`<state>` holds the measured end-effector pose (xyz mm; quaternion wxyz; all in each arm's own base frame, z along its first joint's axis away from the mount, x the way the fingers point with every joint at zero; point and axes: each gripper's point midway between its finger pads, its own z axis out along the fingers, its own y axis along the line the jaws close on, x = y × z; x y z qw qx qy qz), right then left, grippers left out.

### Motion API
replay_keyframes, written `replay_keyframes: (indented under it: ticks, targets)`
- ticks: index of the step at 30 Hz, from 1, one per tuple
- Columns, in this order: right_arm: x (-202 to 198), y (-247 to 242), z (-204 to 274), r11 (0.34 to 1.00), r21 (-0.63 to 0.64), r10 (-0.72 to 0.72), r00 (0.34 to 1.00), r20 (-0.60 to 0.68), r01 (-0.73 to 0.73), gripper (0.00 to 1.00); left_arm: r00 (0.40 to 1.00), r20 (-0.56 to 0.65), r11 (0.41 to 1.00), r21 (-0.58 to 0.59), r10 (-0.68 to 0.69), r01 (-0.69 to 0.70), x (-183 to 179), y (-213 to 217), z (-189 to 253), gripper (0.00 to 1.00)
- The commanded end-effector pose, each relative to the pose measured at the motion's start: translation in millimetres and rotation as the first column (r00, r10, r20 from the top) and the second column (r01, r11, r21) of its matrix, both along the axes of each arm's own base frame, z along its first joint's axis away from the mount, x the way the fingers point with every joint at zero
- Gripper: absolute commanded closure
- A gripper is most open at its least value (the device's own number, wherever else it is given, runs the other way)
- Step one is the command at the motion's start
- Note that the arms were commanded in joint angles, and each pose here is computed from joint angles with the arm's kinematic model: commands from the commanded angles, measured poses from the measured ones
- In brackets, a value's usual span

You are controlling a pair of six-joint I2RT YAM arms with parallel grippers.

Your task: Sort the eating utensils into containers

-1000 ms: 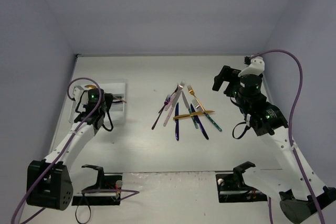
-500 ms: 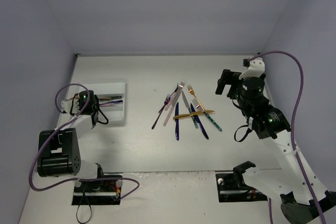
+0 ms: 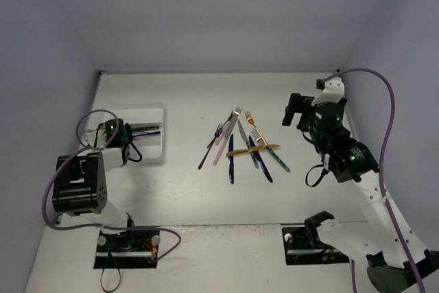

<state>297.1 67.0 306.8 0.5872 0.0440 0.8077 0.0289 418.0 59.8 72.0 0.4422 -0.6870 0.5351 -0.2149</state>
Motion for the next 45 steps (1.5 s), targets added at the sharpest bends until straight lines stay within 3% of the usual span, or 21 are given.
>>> replay_keyframes:
  ticks: [1, 7, 14, 19, 24, 32, 34, 37, 40, 45]
  targets:
    - [4, -7, 13, 0.999, -0.003, -0.037, 0.998, 0.055, 0.037, 0.00, 0.981, 0.193, 1.000, -0.025, -0.008, 0.013, 34, 1, 44, 1.00]
    - [4, -7, 9, 0.999, -0.002, -0.039, 0.998, 0.047, 0.039, 0.00, 0.978, 0.208, 0.999, -0.040, -0.016, 0.025, 39, -2, 42, 0.97]
    - [4, -8, 5, 0.999, -0.012, -0.037, 0.998, 0.040, 0.038, 0.00, 0.974, 0.225, 0.999, -0.031, -0.015, 0.022, 38, -1, 51, 0.62]
    - [5, -4, 5, 1.000, -0.010, -0.019, 0.999, 0.036, 0.019, 0.00, 0.967, 0.252, 0.999, -0.037, -0.022, 0.033, 36, -3, 63, 0.47]
    - [5, -1, 3, 1.000, -0.005, -0.005, 1.000, 0.030, 0.005, 0.00, 0.949, 0.313, 0.998, -0.023, -0.043, 0.053, 32, -7, 96, 0.39]
    - [3, 0, 5, 1.000, -0.012, 0.015, 0.999, 0.037, -0.015, 0.00, 0.922, 0.248, 0.945, 0.209, -0.298, 0.250, 11, -44, 168, 0.33]
    - [1, -1, 6, 1.000, -0.017, 0.020, 0.999, 0.041, -0.019, 0.00, 0.904, 0.197, 0.904, 0.286, -0.380, 0.318, 3, -57, 182, 0.33]
    - [-2, -1, 5, 0.999, -0.024, 0.026, 0.999, 0.043, -0.025, 0.00, 0.845, 0.061, 0.790, 0.394, -0.532, 0.469, -12, -87, 190, 0.33]
    - [-4, -1, 3, 0.999, -0.024, 0.035, 0.999, 0.042, -0.034, 0.00, 0.717, -0.155, 0.557, 0.528, -0.679, 0.641, -29, -134, 190, 0.33]
    - [-5, 11, -7, 0.996, 0.005, 0.086, 0.996, 0.013, -0.086, 0.00, 0.470, -0.411, 0.177, 0.576, -0.781, 0.798, -55, -196, 178, 0.32]
